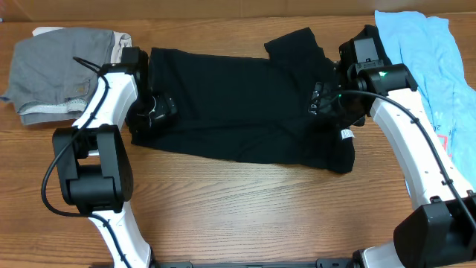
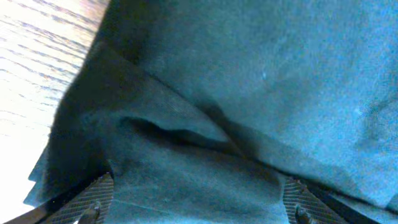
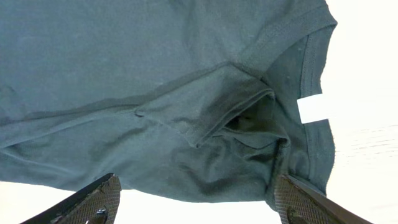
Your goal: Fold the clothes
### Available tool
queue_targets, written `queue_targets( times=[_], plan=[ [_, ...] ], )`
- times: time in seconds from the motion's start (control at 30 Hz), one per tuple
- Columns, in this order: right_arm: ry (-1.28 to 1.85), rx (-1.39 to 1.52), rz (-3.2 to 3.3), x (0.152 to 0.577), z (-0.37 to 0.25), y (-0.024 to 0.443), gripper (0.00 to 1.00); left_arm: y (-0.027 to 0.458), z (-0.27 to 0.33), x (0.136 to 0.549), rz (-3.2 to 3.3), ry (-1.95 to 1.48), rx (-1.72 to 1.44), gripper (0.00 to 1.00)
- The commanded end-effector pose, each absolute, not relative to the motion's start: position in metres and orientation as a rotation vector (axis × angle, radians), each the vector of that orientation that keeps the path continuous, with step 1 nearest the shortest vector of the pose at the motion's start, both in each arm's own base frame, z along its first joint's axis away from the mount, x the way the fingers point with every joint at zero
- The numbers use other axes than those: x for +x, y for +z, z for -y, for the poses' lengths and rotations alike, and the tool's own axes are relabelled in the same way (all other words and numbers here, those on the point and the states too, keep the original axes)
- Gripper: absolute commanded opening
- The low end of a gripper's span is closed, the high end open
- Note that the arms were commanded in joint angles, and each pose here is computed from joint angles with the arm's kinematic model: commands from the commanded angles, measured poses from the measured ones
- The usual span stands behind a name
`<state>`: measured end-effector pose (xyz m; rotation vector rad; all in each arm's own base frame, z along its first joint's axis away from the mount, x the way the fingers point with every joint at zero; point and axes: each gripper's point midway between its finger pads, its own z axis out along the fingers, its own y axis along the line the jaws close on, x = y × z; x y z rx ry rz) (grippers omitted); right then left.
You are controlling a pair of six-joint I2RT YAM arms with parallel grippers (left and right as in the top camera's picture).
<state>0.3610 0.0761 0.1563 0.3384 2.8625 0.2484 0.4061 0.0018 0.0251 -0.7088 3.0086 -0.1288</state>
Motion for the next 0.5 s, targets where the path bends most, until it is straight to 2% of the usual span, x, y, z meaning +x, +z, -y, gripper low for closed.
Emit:
queue_targets(
  times=[0.0,0.47],
  plan=[
    [0.202,0.349,-2.874,0.36,-0.071,0.151,0.84,0.025,-0.008,0.405,-2.984,-0.118,-0.806,0.87],
    [0.192,0.354,-2.903,0.363,-0.071,0.139,0.85,0.032,-0.036,0.387,-3.015,-0.113,-0.889,0.83]
  ],
)
